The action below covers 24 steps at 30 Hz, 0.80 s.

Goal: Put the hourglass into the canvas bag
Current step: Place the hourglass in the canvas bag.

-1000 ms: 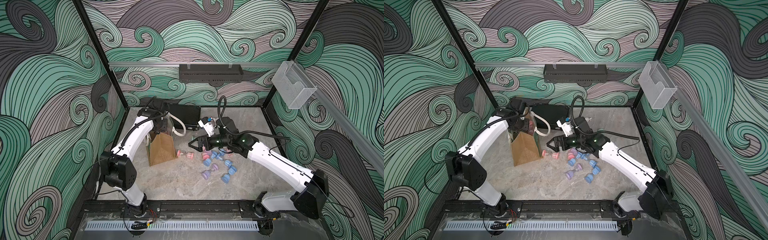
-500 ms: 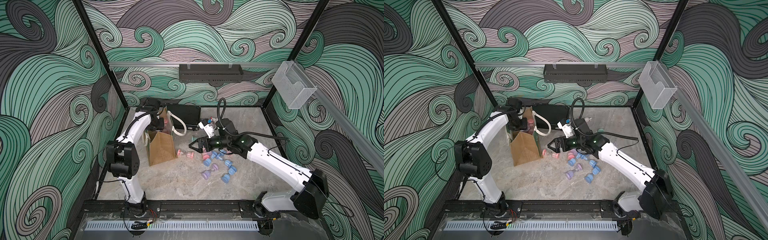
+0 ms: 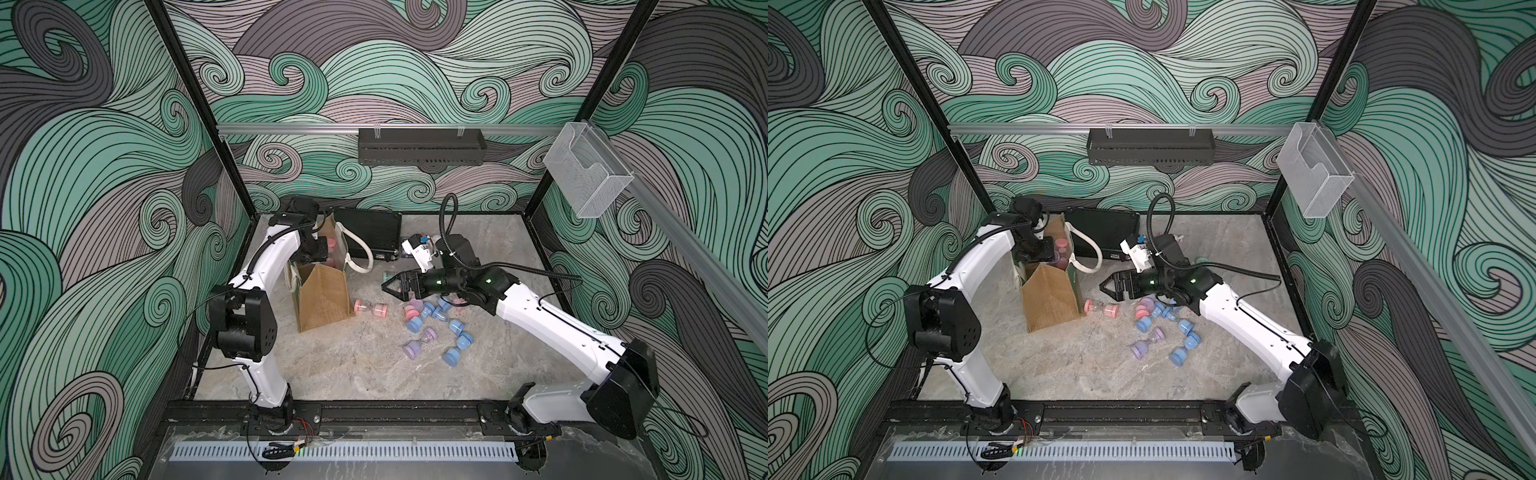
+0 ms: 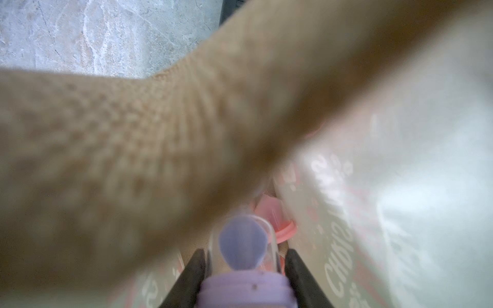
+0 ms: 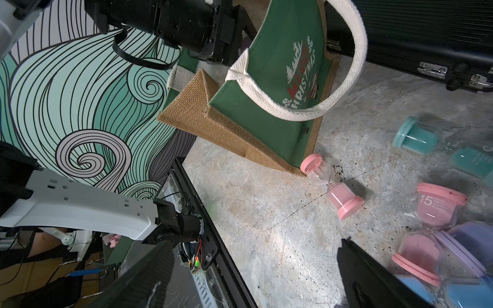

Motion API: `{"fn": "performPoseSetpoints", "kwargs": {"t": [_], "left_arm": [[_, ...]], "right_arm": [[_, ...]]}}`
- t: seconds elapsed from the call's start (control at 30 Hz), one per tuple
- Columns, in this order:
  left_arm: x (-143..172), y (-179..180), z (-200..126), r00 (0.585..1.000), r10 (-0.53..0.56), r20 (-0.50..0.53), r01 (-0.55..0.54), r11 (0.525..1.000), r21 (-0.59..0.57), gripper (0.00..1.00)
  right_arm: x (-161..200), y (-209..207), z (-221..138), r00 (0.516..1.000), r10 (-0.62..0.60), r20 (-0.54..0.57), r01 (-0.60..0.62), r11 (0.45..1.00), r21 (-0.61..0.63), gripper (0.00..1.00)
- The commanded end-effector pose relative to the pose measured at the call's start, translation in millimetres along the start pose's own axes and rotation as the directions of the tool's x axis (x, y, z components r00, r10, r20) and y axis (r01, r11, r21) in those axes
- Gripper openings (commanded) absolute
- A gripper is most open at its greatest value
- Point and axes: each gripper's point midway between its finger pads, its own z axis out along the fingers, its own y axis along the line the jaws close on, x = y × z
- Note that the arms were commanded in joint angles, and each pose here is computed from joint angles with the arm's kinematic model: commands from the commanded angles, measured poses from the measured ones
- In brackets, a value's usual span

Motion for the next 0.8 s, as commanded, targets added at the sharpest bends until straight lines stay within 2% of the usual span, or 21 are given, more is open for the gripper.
{"fn": "performPoseSetpoints", "kwargs": {"t": [0.0, 0.27, 0.43, 0.63, 0.77], "left_arm": [[-2.3, -8.2, -27.6, 0.999, -0.007, 0.034, 0.005, 0.998, 0.059, 0.48], [-5.6, -11.3, -59.6, 0.994, -0.004, 0.112, -0.007, 0.996, 0.092, 0.59], [-4.8, -13.7, -93.5, 0.981, 0.002, 0.194, -0.026, 0.992, 0.122, 0.63], [1.9, -16.6, -143.7, 0.935, -0.008, 0.355, -0.061, 0.982, 0.181, 0.65], [9.3, -20.2, -170.2, 0.905, -0.011, 0.424, -0.088, 0.973, 0.214, 0.66]], "right_arm": [[-3.7, 3.1, -11.3, 0.999, -0.011, 0.03, 0.011, 1.0, 0.001, 1.0], [-3.4, 2.2, -21.4, 0.999, -0.013, 0.046, 0.013, 1.0, 0.007, 1.0], [-5.3, 3.9, -30.6, 0.998, -0.024, 0.063, 0.024, 1.0, 0.006, 1.0], [6.7, -5.4, -42.0, 0.999, -0.008, 0.037, 0.007, 0.999, 0.038, 1.0], [13.5, -14.2, -47.3, 0.999, 0.007, 0.036, -0.009, 0.999, 0.052, 1.0]]}}
